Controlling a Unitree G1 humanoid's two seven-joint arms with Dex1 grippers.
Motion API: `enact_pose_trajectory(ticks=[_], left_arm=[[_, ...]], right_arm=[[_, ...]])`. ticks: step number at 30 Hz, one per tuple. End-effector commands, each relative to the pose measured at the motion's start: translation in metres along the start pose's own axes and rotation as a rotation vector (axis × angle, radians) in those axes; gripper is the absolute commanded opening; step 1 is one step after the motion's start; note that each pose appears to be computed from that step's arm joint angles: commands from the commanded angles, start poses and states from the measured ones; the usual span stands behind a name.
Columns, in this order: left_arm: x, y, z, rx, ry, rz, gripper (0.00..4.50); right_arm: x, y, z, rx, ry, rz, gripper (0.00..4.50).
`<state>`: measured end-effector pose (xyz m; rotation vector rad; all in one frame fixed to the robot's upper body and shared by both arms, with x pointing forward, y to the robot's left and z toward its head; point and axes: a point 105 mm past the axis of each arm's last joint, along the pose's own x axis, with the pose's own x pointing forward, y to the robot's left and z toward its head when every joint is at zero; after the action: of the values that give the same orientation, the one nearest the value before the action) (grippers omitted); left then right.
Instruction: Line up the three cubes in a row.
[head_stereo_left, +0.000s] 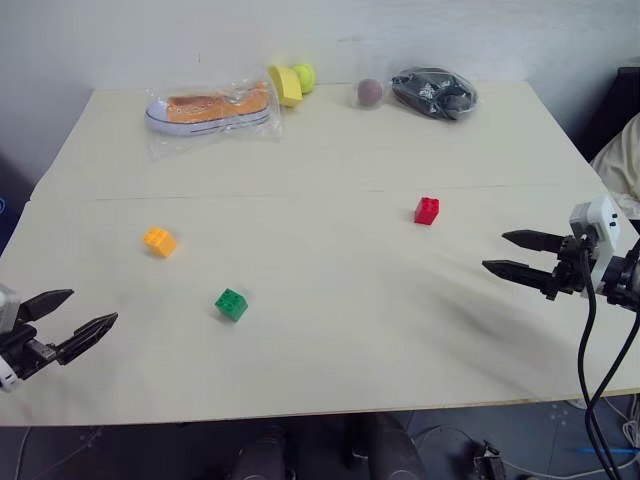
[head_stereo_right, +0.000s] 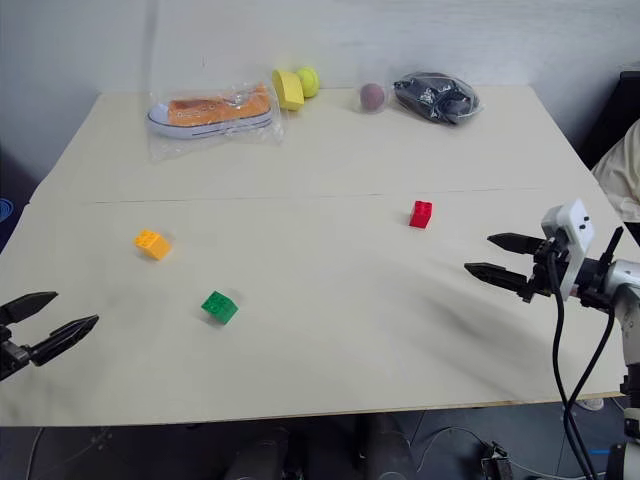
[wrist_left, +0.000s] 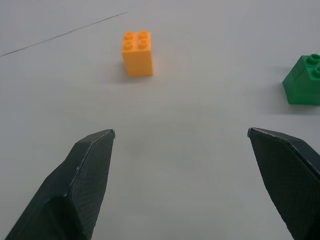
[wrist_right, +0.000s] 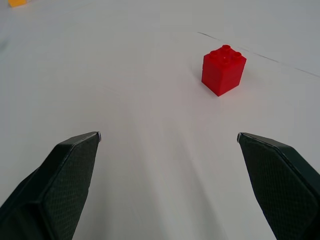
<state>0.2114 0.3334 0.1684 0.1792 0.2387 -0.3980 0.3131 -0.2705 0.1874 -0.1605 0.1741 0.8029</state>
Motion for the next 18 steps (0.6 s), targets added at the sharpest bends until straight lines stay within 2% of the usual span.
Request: enact_pose_trajectory(ticks=[1, 3, 9, 16, 18], left_arm=[[0.015, -0.028, 0.026, 0.030, -0.051, -0.168, 4.48], [0.026, -0.048, 0.038, 0.049, -0.064, -0.284, 4.48], [0.052, -0.112, 0.085, 0.155, -0.123, -0.668, 4.48], [0.069, -0.137, 0.118, 0.269, -0.184, -0.801, 4.48], [0.072, -0.142, 0.125, 0.291, -0.199, -0.825, 4.48]], right_arm=[[0.010, 0.008, 0.020, -0.044, -0.059, -0.054, 4.50], [0.025, 0.011, 0.022, -0.052, -0.071, -0.125, 4.50], [0.076, 0.016, 0.043, 0.143, -0.259, -0.421, 4.50], [0.112, 0.006, 0.030, 0.212, -0.226, -0.710, 4.50], [0.126, 0.005, 0.026, 0.228, -0.213, -0.726, 4.50]])
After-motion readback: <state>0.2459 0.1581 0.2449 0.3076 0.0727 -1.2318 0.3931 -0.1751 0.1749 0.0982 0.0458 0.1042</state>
